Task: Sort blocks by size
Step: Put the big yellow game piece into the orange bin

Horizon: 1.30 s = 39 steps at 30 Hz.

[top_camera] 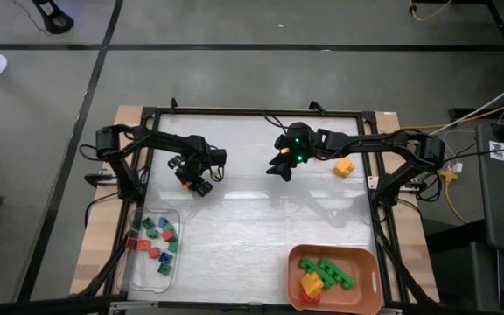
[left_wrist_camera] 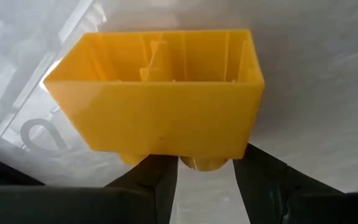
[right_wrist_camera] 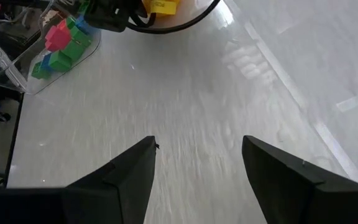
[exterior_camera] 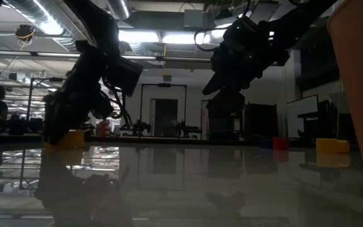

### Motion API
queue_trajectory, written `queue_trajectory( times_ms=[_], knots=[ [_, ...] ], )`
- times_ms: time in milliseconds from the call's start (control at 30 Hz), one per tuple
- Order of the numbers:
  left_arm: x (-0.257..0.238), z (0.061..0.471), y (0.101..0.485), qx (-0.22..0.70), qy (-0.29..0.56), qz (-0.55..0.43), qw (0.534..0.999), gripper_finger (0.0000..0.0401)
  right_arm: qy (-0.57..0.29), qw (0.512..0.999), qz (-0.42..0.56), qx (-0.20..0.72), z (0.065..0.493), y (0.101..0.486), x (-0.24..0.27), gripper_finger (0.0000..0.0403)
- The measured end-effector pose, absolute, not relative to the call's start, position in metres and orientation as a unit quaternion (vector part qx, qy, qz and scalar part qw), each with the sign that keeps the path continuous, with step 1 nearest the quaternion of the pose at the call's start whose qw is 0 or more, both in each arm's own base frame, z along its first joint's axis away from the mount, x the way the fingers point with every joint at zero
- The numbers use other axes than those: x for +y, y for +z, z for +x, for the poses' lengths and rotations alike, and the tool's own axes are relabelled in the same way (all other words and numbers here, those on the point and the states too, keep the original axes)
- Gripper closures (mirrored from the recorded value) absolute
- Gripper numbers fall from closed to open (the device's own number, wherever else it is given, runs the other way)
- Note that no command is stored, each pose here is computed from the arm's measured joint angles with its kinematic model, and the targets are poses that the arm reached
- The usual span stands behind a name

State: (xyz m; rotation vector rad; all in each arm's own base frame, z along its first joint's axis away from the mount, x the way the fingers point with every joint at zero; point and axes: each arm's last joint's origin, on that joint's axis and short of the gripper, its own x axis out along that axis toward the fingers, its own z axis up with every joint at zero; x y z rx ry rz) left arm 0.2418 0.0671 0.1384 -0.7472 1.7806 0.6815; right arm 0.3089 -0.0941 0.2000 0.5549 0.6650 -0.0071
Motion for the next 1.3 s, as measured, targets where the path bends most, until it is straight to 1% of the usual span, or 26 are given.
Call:
queue_trajectory(
  times_ms=[400, 500, 567, 733, 1000, 1133, 1300],
  knots=[
    [0.071, 0.243, 0.137, 0.734, 0.326, -0.239, 0.546, 0.0260, -0.003, 0.909, 0.268, 0.320, 0.309, 0.200, -0.094, 0.0165],
    [0.072, 0.244, 0.137, 0.737, 0.318, -0.217, 0.555, 0.0261, -0.003, 0.909, 0.268, 0.320, 0.309, 0.200, -0.094, 0.0165],
    [0.072, 0.244, 0.137, 0.735, 0.320, -0.210, 0.559, 0.0270, -0.003, 0.909, 0.268, 0.320, 0.309, 0.200, -0.094, 0.0165],
    [0.073, 0.245, 0.137, 0.736, 0.314, -0.204, 0.564, 0.0310, -0.003, 0.909, 0.268, 0.319, 0.309, 0.200, -0.094, 0.0165],
    [0.072, 0.245, 0.140, 0.733, 0.301, -0.196, 0.577, 0.0309, 0.026, 0.907, 0.276, 0.316, 0.308, 0.203, -0.092, 0.0165],
    [0.071, 0.248, 0.147, 0.711, 0.290, -0.203, 0.608, 0.0302, 0.032, 0.917, 0.262, 0.298, 0.304, 0.216, -0.091, 0.0165],
    [0.071, 0.256, 0.158, 0.663, 0.268, -0.211, 0.667, 0.0308, 0.042, 0.936, 0.234, 0.259, 0.292, 0.244, -0.087, 0.0165]
  ],
)
